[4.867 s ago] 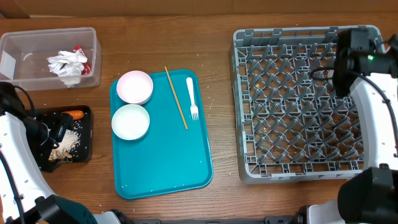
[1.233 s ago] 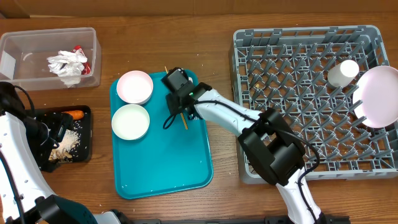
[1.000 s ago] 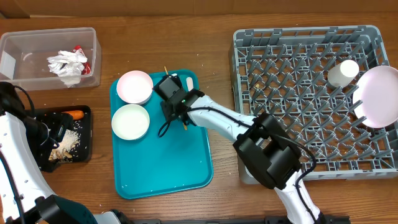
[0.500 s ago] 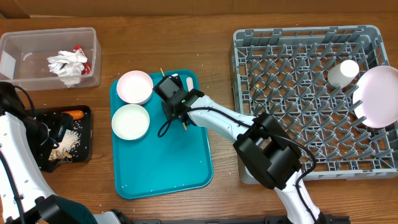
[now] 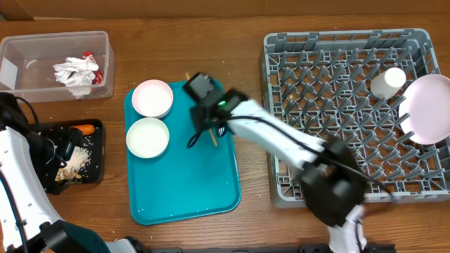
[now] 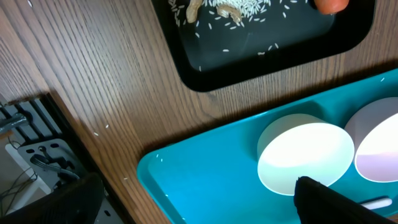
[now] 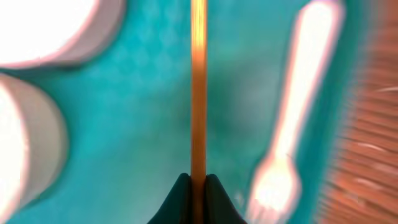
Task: Sort waste into correct bins and load items into the dishwasher rack
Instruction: 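Carry the chopstick right and drop it into the dish rack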
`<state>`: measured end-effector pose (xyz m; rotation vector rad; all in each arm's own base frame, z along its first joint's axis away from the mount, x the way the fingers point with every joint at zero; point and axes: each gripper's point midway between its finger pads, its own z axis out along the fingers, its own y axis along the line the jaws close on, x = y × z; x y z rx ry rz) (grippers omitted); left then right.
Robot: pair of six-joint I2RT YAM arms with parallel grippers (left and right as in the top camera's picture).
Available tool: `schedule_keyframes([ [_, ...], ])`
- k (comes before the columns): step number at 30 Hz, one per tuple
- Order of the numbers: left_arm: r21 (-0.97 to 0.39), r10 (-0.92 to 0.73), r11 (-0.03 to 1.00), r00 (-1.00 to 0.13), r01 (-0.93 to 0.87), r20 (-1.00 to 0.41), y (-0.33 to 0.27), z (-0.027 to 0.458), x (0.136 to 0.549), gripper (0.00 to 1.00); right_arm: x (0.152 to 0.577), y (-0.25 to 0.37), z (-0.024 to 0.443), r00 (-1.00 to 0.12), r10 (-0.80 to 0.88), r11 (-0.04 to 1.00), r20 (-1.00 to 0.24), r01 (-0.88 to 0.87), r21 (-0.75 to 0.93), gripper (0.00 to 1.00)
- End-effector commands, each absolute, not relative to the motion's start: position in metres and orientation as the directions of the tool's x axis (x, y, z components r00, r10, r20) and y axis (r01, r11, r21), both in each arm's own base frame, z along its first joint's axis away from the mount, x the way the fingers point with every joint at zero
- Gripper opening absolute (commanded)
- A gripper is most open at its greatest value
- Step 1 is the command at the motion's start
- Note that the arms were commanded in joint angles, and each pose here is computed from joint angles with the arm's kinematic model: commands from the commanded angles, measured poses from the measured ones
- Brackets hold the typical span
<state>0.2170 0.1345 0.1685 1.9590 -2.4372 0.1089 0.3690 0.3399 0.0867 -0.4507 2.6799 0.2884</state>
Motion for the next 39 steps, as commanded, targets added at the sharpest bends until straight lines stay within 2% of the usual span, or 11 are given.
schedule_keyframes([
  [1,-0.043,-0.971,0.229,-0.231,-0.973,0.054,0.135,0.167,0.217,1.0,0.384,0.289,0.216,-0.787,-0.108,0.949,-0.608,-0.263,0.173,0.04],
  [5,-0.043,-0.972,0.228,-0.231,-0.973,0.054,0.135,0.167,0.217,1.0,0.373,0.22,0.26,-0.774,-0.039,0.981,-0.632,-0.149,0.122,0.04],
  [10,-0.043,-0.971,0.229,-0.231,-0.973,0.054,0.135,0.167,0.217,1.0,0.359,0.143,0.275,-0.806,0.057,0.995,-0.589,0.001,0.095,0.04],
  [19,-0.043,-0.971,0.229,-0.231,-0.973,0.054,0.135,0.167,0.217,1.0,0.343,0.05,0.216,-0.905,0.152,0.984,-0.397,0.178,-0.029,0.04],
  [29,-0.043,-0.971,0.229,-0.231,-0.973,0.054,0.135,0.167,0.217,1.0,0.364,-0.003,0.168,-0.875,0.273,0.957,-0.4,0.291,0.018,0.04],
  [31,-0.043,-0.971,0.229,-0.231,-0.973,0.054,0.135,0.167,0.217,1.0,0.369,-0.009,0.167,-0.873,0.269,0.959,-0.407,0.281,0.03,0.04],
  [35,-0.043,-0.971,0.229,-0.231,-0.973,0.054,0.135,0.167,0.217,1.0,0.386,-0.005,0.168,-0.879,0.171,0.985,-0.444,0.141,0.099,0.04],
  [38,-0.043,-0.971,0.229,-0.231,-0.973,0.054,0.135,0.167,0.217,1.0,0.397,-0.005,0.171,-0.871,0.084,0.996,-0.484,0.054,0.076,0.05],
  [39,-0.043,-0.971,0.229,-0.231,-0.973,0.054,0.135,0.167,0.217,1.0,0.399,-0.006,0.17,-0.869,0.047,0.998,-0.492,0.021,0.058,0.08],
])
